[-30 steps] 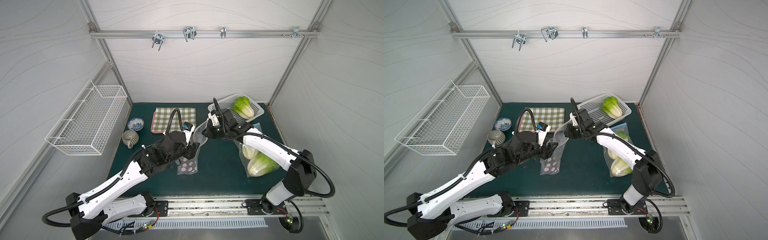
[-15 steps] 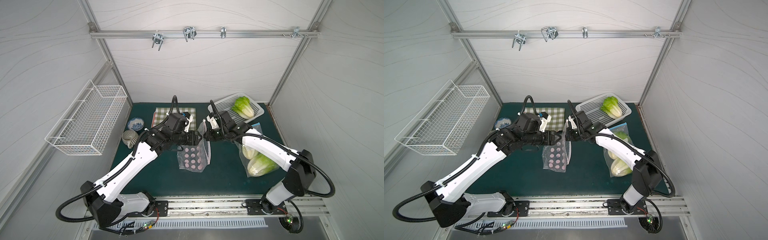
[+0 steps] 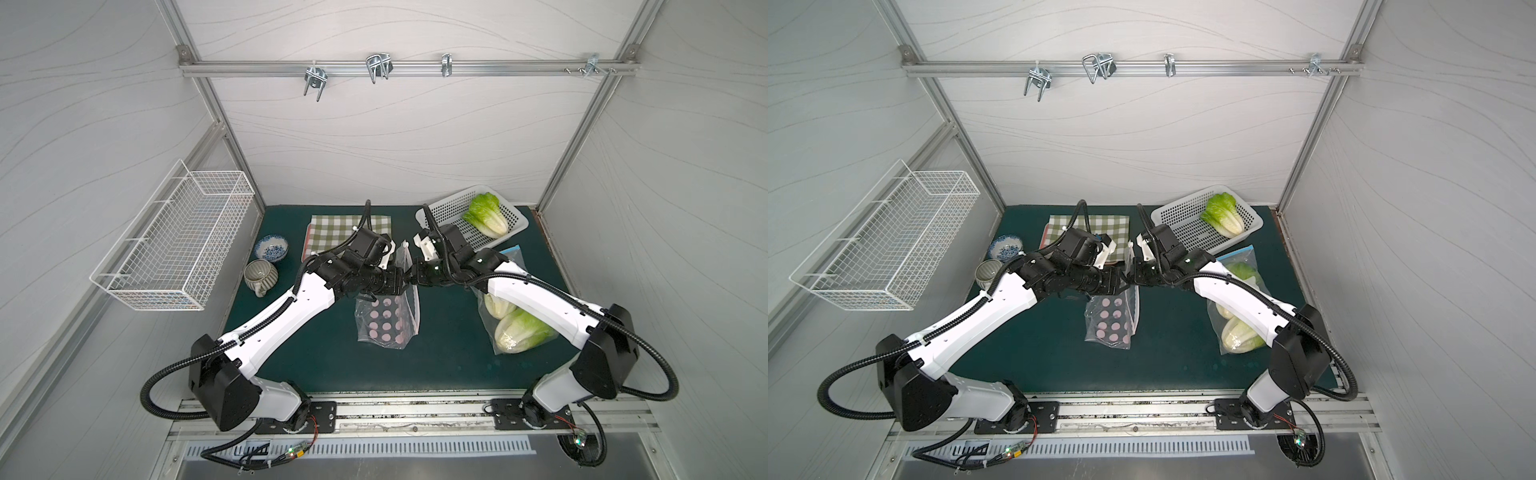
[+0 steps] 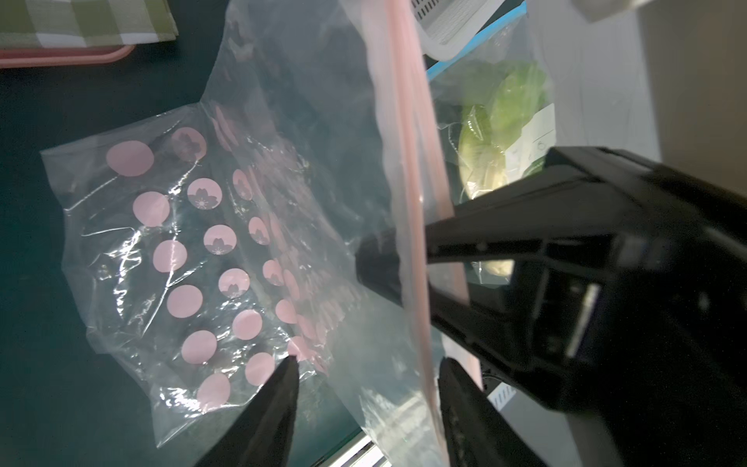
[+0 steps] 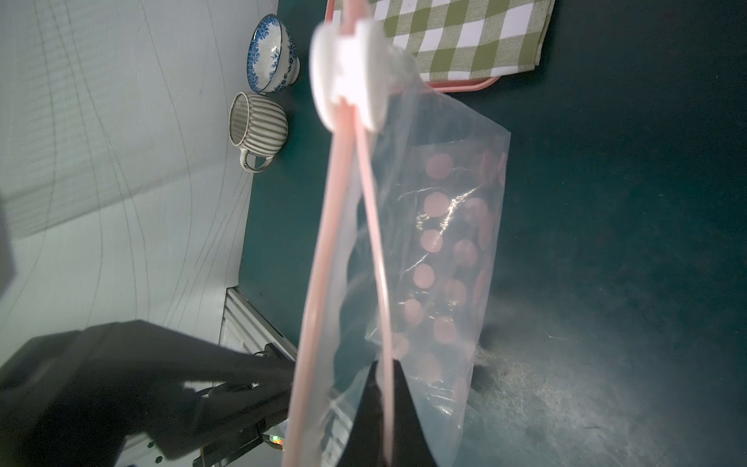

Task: Put the chinese cabbages into a zipper bag and zip it
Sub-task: Open the zipper of the food storage bag at the center of the board, then adjust the Chinese cabbage in the basket, then pick up the Chinese cabbage from the basket.

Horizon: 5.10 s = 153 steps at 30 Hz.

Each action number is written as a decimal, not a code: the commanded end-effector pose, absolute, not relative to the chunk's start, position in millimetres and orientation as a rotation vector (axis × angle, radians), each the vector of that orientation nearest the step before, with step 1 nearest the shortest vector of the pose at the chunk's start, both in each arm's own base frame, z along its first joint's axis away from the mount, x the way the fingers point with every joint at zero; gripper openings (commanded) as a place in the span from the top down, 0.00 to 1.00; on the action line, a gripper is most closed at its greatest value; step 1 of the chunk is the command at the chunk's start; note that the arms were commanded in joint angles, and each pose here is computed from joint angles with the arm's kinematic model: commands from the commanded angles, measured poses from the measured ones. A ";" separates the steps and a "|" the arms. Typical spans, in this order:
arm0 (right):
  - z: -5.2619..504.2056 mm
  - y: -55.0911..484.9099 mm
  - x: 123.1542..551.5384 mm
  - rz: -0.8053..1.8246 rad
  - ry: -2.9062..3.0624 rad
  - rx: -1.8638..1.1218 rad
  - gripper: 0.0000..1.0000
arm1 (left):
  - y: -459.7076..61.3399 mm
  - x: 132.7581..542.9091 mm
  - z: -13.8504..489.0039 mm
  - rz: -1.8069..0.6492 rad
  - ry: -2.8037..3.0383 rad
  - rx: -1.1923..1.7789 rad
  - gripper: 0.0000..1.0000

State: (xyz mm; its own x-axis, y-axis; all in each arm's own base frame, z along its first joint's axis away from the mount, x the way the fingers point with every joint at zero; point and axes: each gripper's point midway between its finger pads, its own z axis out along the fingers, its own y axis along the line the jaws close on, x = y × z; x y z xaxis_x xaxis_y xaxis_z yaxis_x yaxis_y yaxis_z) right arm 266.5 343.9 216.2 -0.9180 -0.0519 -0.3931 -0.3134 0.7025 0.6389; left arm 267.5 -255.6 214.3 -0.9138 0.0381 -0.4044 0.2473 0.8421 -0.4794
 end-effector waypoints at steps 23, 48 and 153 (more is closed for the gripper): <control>236.2 348.2 271.3 1.215 2.540 -0.195 1.00 | -236.6 274.3 205.5 -0.762 2.626 0.135 0.94; 166.0 372.2 308.4 1.167 2.713 -0.264 0.96 | -165.4 281.1 224.2 -0.462 2.670 -0.117 1.00; 135.9 142.8 606.7 0.630 2.463 0.070 0.74 | -184.4 276.5 181.9 -0.581 2.751 -0.070 1.00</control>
State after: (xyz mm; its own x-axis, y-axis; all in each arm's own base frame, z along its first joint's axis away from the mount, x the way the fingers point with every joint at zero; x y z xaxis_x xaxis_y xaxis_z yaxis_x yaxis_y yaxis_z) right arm 611.4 121.6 92.3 -0.8519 0.1619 -0.4981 -0.0351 0.9312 0.3627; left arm 275.8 -186.4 174.4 -0.9530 -0.1033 -0.2847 0.0196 0.9170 -0.3984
